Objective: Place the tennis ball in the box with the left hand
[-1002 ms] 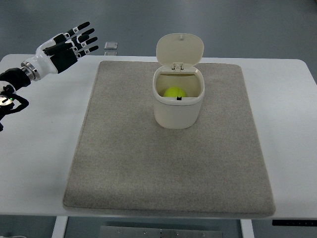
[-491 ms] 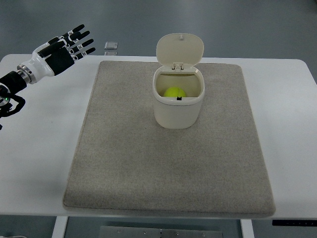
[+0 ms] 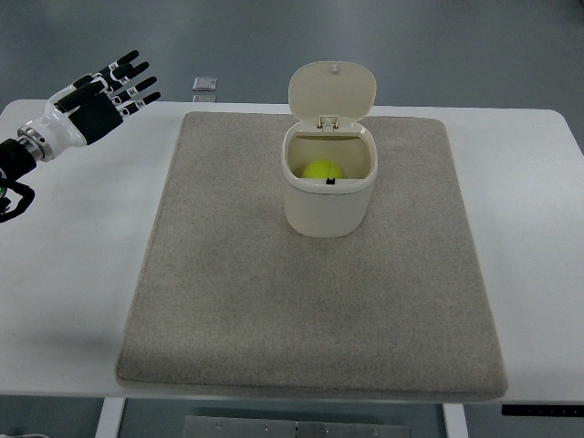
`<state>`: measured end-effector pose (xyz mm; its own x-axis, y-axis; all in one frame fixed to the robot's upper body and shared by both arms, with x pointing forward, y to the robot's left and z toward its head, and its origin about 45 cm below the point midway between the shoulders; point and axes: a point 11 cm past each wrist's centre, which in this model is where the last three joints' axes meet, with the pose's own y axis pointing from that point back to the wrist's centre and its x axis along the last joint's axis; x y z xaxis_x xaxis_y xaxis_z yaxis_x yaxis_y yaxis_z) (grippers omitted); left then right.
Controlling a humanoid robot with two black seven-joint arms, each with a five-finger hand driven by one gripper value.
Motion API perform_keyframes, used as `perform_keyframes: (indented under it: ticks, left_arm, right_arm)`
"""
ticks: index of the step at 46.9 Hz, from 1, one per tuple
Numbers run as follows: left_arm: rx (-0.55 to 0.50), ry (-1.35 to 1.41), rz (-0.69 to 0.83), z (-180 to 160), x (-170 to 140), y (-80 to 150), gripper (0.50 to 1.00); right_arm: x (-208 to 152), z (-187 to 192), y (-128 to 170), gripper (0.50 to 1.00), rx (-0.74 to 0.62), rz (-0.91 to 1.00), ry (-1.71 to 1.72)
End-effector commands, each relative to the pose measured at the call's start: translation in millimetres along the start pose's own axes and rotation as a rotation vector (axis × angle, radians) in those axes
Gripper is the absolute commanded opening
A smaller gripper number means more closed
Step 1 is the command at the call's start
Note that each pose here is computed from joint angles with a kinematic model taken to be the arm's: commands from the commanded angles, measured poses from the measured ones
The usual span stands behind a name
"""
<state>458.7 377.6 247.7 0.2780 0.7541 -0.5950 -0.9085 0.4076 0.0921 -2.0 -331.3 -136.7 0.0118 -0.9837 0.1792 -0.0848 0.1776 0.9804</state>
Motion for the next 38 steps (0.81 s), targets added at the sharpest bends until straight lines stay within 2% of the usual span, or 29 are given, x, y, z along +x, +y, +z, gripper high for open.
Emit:
perform_keyframes:
  ticks: [1,38]
  left_arm:
    - [0.004,-0.005,-0.002,-1.0,-0.7,-0.5,0.994]
    - [-0.005,-0.002,-0.009,2.4,-3.3,-2.2,0.996]
  right_arm:
    - [0.0,0.0,0.0,0.901,0.0,0.0,0.0]
    - [-3.9,0.1,0.3,0.901,0.0,-0.012,-0.002]
